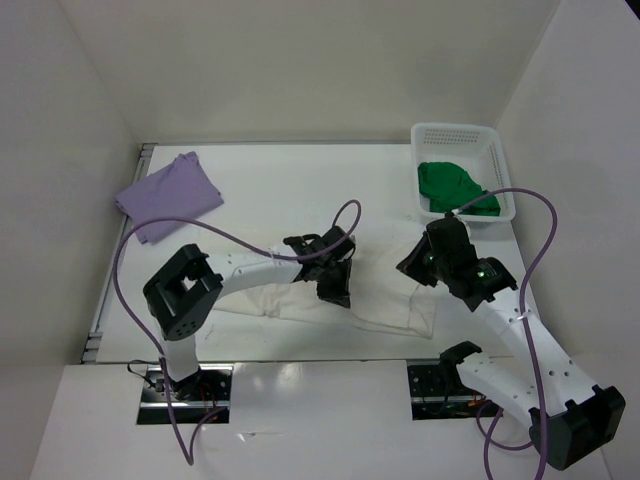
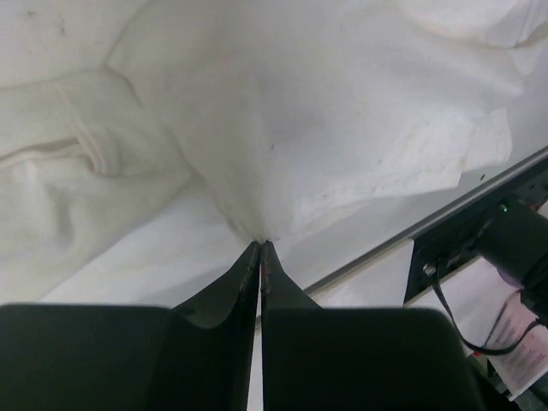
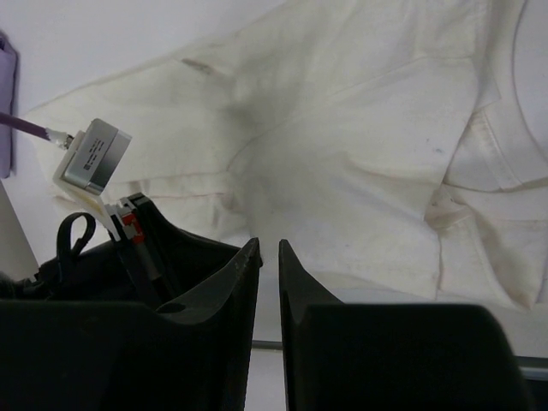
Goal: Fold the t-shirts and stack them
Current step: Fold the 1/3-folded T-shirt at the center of the board.
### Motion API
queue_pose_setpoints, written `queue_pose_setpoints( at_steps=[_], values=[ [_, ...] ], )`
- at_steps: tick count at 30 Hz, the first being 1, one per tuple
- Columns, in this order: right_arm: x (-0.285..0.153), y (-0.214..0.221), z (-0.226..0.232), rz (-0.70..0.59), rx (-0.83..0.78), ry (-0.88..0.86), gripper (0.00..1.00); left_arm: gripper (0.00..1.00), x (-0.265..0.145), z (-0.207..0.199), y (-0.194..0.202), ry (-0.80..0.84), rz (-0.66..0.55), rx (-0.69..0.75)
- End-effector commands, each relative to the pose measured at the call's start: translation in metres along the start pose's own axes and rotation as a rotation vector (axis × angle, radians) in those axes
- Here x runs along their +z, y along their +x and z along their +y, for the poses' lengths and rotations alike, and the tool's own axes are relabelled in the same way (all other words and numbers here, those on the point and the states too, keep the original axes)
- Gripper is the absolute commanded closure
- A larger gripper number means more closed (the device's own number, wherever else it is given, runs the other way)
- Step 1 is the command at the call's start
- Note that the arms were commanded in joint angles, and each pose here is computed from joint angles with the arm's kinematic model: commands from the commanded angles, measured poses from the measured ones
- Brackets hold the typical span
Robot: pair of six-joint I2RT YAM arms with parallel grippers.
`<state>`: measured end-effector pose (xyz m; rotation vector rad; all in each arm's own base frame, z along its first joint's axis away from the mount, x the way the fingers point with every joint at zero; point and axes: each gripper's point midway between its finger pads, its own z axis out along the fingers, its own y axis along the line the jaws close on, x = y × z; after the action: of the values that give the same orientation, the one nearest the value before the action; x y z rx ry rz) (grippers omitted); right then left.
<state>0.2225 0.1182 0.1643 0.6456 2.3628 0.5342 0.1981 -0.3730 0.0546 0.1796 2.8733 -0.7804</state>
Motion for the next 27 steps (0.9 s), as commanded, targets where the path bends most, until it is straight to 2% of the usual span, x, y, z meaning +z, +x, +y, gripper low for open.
queue_pose_setpoints(
  at_steps=[1, 3, 5, 7, 8, 9, 11, 13, 14, 15, 19, 22, 24, 27],
  values=[
    [-0.001, -0.006, 0.008, -0.033, 0.007, -0.042, 0.8, 0.93, -0.034, -0.008, 0.006, -0.001, 0.045, 0.083],
    [0.0, -0.008, 0.01, -0.039, 0.008, -0.05, 0.8, 0.88, -0.043, -0.007, 0.011, 0.0, 0.059, 0.092],
    [0.0, -0.01, 0.012, -0.046, 0.009, -0.059, 0.8, 0.7, -0.045, 0.001, 0.019, -0.014, 0.073, 0.087],
    [0.0, -0.011, 0.014, -0.051, 0.009, -0.066, 0.8, 0.62, -0.045, 0.011, 0.027, -0.037, 0.096, 0.091],
    [0.002, -0.01, 0.013, -0.045, 0.008, -0.058, 0.8, 0.52, -0.046, 0.013, 0.029, -0.045, 0.104, 0.089],
    [0.002, -0.01, 0.013, -0.045, 0.008, -0.057, 0.8, 0.37, -0.048, 0.02, 0.029, -0.062, 0.101, 0.089],
    [0.004, -0.011, 0.014, -0.045, 0.008, -0.057, 0.8, 0.3, -0.05, 0.025, 0.025, -0.088, 0.078, 0.101],
    [0.008, -0.008, 0.01, -0.033, 0.007, -0.042, 0.8, 0.33, -0.055, 0.02, 0.019, -0.072, 0.042, 0.11],
    [0.01, -0.007, 0.01, -0.033, 0.007, -0.043, 0.8, 0.42, -0.053, 0.019, 0.019, -0.065, 0.035, 0.099],
    [0.01, -0.009, 0.013, -0.042, 0.017, -0.054, 0.8, 0.45, -0.053, 0.012, 0.007, -0.027, -0.012, 0.087],
    [0.032, 0.007, 0.001, 0.005, 0.023, -0.03, 0.91, 0.61, -0.032, -0.008, -0.007, 0.064, -0.022, 0.022],
    [0.048, 0.017, -0.006, 0.026, 0.042, -0.019, 0.96, 0.69, -0.025, -0.027, -0.025, 0.121, -0.071, -0.005],
    [0.059, 0.022, -0.01, 0.035, 0.067, -0.006, 0.98, 0.71, -0.024, -0.04, -0.04, 0.156, -0.115, -0.003],
    [0.07, 0.029, -0.012, 0.054, 0.107, -0.005, 0.99, 0.71, -0.006, -0.04, -0.039, 0.159, -0.077, -0.015]
  ],
)
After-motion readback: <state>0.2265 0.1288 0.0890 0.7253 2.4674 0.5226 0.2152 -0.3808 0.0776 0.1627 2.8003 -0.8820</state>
